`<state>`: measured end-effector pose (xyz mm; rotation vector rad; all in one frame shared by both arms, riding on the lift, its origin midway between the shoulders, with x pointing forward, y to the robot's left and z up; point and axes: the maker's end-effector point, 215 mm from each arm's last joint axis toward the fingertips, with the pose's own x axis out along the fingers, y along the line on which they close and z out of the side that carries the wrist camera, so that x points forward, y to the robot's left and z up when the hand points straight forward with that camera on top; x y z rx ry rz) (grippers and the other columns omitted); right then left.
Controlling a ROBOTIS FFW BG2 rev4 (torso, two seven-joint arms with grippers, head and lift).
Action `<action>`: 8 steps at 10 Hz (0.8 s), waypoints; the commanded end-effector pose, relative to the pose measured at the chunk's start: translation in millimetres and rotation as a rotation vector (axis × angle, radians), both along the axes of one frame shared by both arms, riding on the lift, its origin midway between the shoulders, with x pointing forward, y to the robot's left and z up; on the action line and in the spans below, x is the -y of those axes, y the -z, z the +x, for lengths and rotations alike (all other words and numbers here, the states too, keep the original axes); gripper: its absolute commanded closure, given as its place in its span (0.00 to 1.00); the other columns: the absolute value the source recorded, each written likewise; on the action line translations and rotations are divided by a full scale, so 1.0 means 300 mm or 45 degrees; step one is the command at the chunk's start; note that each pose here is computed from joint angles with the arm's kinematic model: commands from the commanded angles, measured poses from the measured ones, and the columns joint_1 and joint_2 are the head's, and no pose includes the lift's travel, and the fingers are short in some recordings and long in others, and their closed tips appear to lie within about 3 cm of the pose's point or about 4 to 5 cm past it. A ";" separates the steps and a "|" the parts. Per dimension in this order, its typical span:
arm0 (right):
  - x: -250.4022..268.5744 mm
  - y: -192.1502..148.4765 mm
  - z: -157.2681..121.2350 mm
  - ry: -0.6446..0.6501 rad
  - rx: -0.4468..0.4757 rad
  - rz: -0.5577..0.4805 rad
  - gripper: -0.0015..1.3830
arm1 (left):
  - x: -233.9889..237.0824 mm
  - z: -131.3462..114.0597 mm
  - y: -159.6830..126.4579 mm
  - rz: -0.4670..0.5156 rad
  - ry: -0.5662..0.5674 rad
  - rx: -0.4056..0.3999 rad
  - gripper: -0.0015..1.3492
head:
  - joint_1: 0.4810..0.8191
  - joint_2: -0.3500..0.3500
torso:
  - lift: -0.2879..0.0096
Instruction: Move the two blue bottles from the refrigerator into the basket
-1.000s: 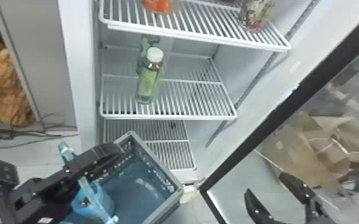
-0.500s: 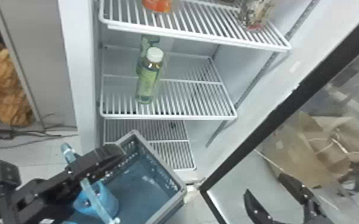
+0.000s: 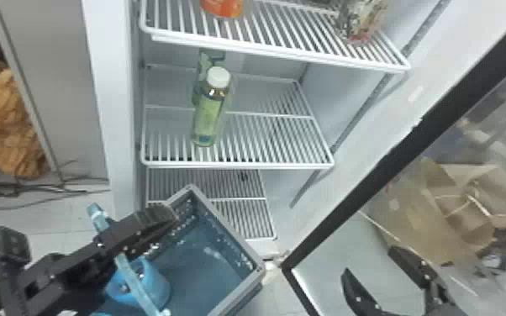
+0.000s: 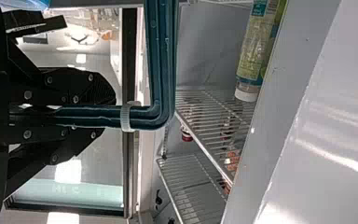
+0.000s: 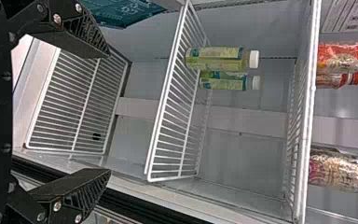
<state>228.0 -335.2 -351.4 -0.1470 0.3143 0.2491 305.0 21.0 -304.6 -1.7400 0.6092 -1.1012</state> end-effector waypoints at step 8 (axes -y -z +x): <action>0.013 0.032 0.004 0.010 -0.014 0.019 0.14 | 0.004 -0.002 0.001 -0.007 0.001 -0.005 0.87 | 0.63 0.00 | 0.24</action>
